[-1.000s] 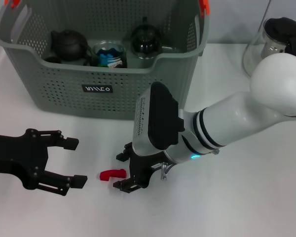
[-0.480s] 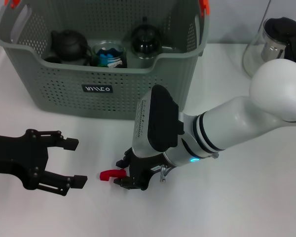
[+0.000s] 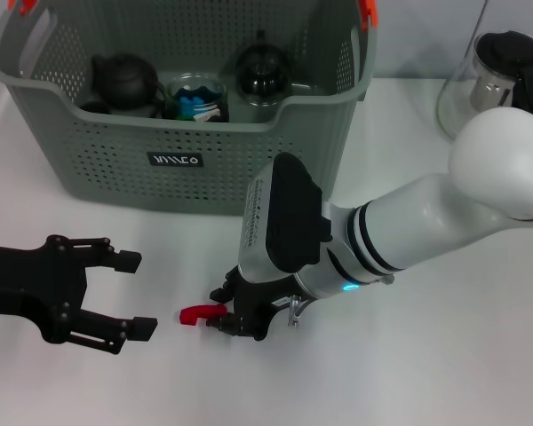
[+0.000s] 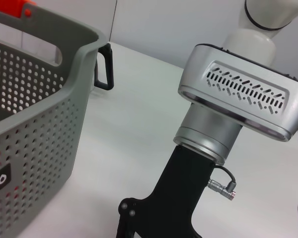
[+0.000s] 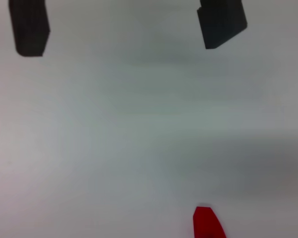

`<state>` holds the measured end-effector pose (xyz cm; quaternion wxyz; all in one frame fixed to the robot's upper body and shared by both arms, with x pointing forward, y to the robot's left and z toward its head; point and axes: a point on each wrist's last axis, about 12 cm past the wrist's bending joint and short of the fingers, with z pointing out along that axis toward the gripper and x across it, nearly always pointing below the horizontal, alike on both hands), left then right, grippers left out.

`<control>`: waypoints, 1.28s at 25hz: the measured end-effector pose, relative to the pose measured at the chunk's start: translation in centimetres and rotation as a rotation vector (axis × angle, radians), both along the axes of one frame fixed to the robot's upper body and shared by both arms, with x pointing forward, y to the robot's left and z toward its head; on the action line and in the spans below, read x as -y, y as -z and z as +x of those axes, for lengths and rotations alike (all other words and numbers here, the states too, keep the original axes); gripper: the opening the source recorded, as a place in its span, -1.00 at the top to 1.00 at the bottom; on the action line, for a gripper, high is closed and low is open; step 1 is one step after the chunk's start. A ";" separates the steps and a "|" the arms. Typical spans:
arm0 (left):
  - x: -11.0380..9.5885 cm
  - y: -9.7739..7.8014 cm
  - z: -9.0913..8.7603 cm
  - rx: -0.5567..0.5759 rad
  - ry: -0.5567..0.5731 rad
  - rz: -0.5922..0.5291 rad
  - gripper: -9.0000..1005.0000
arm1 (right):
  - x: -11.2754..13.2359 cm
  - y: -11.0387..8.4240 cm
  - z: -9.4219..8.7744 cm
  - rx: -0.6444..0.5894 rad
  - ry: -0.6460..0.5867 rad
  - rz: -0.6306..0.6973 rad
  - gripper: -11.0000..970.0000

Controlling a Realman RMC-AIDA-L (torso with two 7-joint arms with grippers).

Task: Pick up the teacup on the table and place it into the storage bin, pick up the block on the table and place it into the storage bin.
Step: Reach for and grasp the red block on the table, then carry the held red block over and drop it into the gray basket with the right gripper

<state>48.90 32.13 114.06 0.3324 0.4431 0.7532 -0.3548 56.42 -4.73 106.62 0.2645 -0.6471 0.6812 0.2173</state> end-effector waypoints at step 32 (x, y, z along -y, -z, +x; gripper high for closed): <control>-1.0 -0.3 -0.6 -0.001 -0.025 -0.009 -0.90 | 4.5 -8.0 2.5 -0.079 0.074 0.319 0.59</control>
